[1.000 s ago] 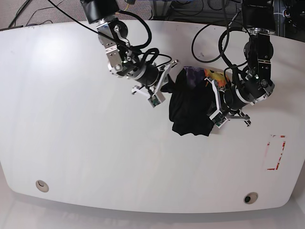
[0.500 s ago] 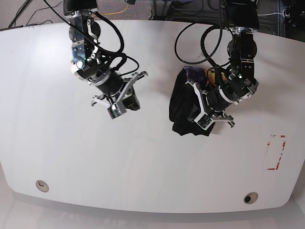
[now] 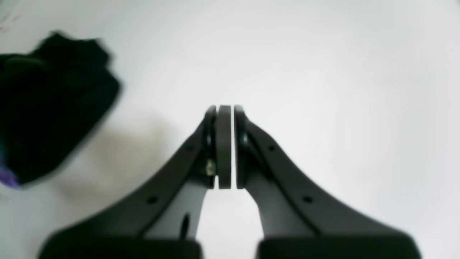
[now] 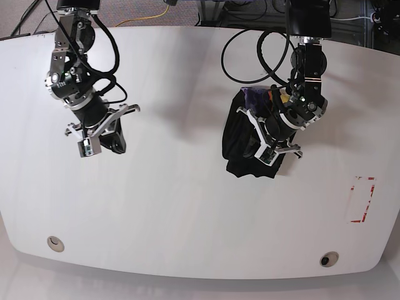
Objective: Layout the t-shirt on the table in an organized manner, then fold the t-shirt properly
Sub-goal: 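Carry the bundle with the left gripper past the red square to the table edge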
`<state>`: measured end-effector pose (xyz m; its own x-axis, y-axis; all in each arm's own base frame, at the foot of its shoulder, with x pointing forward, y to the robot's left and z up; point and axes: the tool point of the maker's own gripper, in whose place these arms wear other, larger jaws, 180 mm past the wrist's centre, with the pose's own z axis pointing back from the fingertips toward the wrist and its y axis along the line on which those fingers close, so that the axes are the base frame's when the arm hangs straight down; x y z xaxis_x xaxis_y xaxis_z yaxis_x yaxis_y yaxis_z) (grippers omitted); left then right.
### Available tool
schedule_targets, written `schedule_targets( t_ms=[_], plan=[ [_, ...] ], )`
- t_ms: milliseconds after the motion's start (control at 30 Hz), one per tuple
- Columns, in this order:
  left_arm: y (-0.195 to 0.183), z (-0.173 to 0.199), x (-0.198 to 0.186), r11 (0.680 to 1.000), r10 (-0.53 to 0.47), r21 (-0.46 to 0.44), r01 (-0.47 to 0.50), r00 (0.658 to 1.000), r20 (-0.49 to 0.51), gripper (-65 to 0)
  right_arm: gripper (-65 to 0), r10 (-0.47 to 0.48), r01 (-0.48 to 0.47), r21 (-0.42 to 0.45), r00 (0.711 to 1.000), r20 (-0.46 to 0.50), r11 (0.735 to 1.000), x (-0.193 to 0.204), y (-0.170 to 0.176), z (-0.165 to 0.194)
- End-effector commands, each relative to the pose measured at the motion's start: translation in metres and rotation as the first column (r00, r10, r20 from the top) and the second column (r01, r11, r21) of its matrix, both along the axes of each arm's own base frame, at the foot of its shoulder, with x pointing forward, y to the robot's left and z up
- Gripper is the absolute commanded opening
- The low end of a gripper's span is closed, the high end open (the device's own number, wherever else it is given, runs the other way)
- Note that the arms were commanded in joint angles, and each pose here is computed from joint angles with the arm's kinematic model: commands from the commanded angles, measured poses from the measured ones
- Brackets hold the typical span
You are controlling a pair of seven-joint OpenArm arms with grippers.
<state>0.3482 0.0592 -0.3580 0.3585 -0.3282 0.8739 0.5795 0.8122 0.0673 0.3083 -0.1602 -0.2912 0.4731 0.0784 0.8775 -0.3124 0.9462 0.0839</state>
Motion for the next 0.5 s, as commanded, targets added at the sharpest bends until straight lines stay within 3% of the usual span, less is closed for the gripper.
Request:
schedule_targets(
  t_ms=[0,267,467],
  plan=[
    [-0.002,0.009,0.008,0.999,0.006,-0.042,-0.004,0.999,0.046,-65.0,-64.2,0.01,-0.009,-0.008,0.996,0.087,1.0,0.006,-0.004,0.02],
    [0.012,-0.008,0.011,0.996,0.046,-0.074,-0.041,0.997,0.056,-65.0,-64.2,0.021,-0.005,-0.123,0.992,0.125,0.992,0.003,-0.02,0.019],
    [0.018,-0.031,0.01,0.991,0.089,-0.106,-0.086,0.996,0.022,-65.0,-64.2,0.053,-0.033,-0.183,0.993,0.102,0.983,-0.002,-0.019,0.009]
  ],
)
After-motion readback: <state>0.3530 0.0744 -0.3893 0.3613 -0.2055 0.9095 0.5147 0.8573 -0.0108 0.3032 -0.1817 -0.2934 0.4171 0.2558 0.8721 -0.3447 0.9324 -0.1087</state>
